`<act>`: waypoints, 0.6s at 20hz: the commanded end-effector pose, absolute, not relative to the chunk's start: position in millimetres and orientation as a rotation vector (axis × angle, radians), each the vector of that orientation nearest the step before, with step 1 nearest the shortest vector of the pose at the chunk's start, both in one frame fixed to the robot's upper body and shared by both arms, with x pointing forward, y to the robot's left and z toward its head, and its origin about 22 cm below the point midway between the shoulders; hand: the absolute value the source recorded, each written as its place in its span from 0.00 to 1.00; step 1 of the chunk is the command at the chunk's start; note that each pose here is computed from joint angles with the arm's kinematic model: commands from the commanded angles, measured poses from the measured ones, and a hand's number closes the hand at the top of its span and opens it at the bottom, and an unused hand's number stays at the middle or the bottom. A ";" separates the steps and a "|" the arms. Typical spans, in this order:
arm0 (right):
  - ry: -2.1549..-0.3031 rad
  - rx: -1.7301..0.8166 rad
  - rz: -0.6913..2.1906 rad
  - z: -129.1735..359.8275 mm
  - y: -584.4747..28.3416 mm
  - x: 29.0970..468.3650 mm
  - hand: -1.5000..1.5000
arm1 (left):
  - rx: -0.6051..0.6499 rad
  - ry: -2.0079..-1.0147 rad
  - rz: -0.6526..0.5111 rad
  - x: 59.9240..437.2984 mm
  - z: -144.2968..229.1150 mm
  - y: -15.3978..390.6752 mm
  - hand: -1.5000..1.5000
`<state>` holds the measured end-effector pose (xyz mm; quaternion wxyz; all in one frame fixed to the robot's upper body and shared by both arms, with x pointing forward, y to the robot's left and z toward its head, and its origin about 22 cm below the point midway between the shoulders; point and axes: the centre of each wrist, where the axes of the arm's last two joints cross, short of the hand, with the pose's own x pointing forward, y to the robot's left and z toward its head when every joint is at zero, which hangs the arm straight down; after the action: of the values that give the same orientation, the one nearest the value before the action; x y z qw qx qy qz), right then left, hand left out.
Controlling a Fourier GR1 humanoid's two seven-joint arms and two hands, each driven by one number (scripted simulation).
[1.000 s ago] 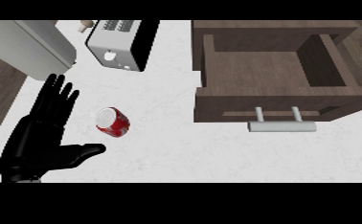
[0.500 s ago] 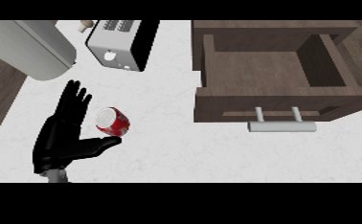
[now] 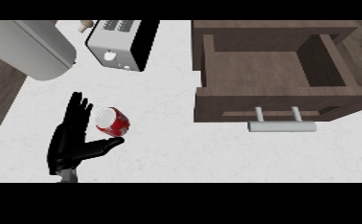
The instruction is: Pick up the can, place it into the drawer and close the drawer
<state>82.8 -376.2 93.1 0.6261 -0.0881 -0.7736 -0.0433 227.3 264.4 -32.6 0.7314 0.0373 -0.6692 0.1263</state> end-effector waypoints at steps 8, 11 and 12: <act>-1.783 -0.202 -0.103 92.5 -374.3 66.4 0.00 | 0.111 -1.424 0.292 231.3 -77.8 297.5 0.00; -1.789 -0.202 -0.104 93.1 -384.9 64.2 0.00 | 0.110 -1.415 0.302 230.9 -102.0 288.1 0.00; -1.778 -0.208 -0.095 93.4 -390.0 65.6 0.00 | 0.103 -1.413 0.306 209.7 -117.6 295.1 0.00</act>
<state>69.6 -382.8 95.2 0.6237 -0.0882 -0.7755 -0.0431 223.4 292.9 -90.8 0.7457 0.0479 -0.6504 0.1361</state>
